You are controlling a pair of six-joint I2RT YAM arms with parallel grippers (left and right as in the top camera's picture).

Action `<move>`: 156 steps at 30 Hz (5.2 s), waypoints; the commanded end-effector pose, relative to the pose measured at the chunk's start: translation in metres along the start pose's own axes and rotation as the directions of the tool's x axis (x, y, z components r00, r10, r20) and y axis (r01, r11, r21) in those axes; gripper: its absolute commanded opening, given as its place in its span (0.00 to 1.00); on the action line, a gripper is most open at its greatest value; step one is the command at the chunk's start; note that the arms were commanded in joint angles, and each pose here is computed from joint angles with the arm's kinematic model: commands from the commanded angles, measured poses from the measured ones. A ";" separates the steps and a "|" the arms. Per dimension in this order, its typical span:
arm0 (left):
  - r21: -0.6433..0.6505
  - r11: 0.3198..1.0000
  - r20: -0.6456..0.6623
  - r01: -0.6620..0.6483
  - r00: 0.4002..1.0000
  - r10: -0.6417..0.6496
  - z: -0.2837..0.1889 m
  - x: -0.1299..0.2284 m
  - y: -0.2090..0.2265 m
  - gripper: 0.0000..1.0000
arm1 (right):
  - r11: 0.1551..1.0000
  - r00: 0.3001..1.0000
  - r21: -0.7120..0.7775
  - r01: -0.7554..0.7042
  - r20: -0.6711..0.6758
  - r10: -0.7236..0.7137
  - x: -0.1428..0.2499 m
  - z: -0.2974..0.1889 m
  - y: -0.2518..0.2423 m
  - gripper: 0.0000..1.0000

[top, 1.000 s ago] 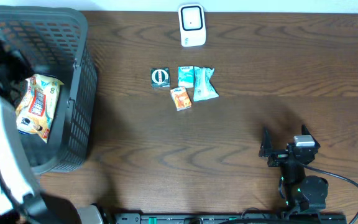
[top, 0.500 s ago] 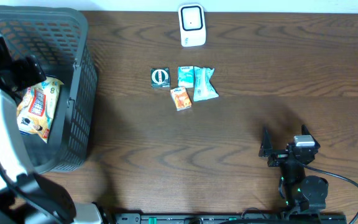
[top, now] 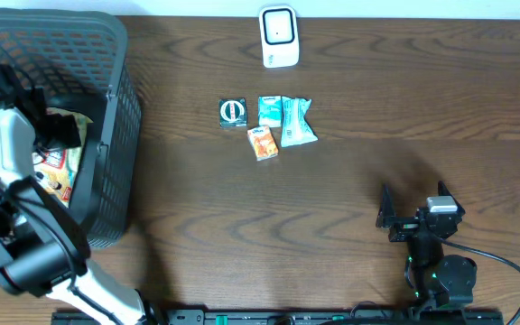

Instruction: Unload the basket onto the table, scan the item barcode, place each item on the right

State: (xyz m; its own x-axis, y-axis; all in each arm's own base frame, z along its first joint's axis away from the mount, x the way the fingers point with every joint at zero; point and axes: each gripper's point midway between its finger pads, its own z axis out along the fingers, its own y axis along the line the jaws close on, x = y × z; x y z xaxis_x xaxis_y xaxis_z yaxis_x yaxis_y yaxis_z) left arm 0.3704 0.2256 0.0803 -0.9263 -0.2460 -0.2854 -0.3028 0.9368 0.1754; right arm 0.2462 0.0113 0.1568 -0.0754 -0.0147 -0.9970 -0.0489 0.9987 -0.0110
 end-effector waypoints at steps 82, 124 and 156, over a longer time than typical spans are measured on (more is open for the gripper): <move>0.281 0.945 0.448 -0.168 0.894 0.025 -0.236 -0.025 -0.232 0.07 | 1.000 1.000 -0.005 -0.006 -0.001 0.006 0.001 0.000 0.001 0.99; -0.149 0.989 0.497 -0.013 0.864 0.086 -0.237 -0.030 -0.168 0.07 | 1.000 1.000 -0.005 -0.006 -0.001 0.006 0.001 0.000 0.001 0.99; -0.141 0.989 0.274 0.042 0.962 -0.002 -0.221 0.027 -0.141 0.07 | 1.000 1.000 -0.005 -0.006 -0.001 0.006 0.001 0.000 0.001 0.99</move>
State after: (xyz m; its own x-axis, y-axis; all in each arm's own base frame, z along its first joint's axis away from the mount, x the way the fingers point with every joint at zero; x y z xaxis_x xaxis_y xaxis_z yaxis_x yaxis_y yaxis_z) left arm 0.3405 0.0144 0.2362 -0.8674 -0.1280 -0.4808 -0.2977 0.9078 0.2954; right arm 0.2462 0.0113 0.1568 -0.0754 -0.0147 -0.9970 -0.0489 0.9987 -0.0110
